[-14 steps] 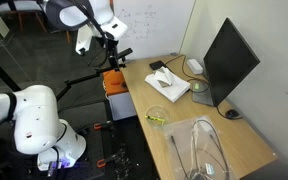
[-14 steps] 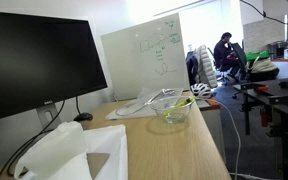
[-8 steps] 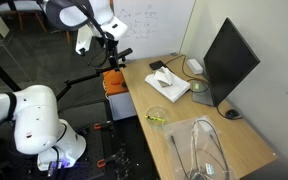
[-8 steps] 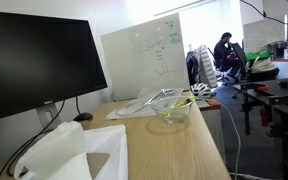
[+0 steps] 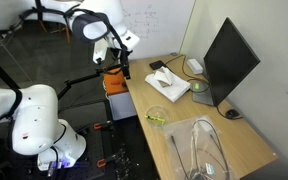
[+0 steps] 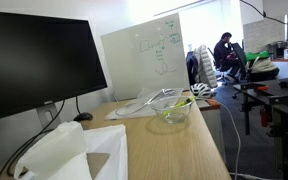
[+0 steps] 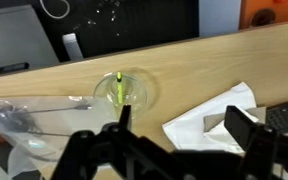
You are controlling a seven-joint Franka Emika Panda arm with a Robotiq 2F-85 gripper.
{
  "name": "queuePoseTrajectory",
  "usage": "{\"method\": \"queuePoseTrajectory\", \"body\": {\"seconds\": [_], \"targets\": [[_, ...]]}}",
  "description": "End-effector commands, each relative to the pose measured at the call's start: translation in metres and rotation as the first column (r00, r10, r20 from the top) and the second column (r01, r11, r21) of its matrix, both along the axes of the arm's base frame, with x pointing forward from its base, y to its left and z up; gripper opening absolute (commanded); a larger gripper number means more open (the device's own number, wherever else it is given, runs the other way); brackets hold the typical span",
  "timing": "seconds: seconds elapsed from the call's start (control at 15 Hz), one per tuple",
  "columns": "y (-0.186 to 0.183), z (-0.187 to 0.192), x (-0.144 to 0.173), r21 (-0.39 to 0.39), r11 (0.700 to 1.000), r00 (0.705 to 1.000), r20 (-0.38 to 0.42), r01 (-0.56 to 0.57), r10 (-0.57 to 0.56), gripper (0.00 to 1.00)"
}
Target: Move the bowl to the right
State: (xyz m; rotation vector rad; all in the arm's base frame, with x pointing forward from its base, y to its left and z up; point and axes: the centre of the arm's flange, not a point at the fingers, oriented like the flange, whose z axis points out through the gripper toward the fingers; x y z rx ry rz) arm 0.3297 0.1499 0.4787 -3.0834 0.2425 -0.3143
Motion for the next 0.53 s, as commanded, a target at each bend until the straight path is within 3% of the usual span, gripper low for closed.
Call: {"method": "queuePoseTrajectory", "body": {"seconds": [0.0, 0.47], "targets": [[0.015, -0.046, 0.048, -0.046, 0.999, 1.000, -0.002, 0.028, -0.028, 1.00], [0.040, -0.137, 0.086, -0.135, 0.987, 0.996, -0.012, 0.084, -0.087, 1.00]]}}
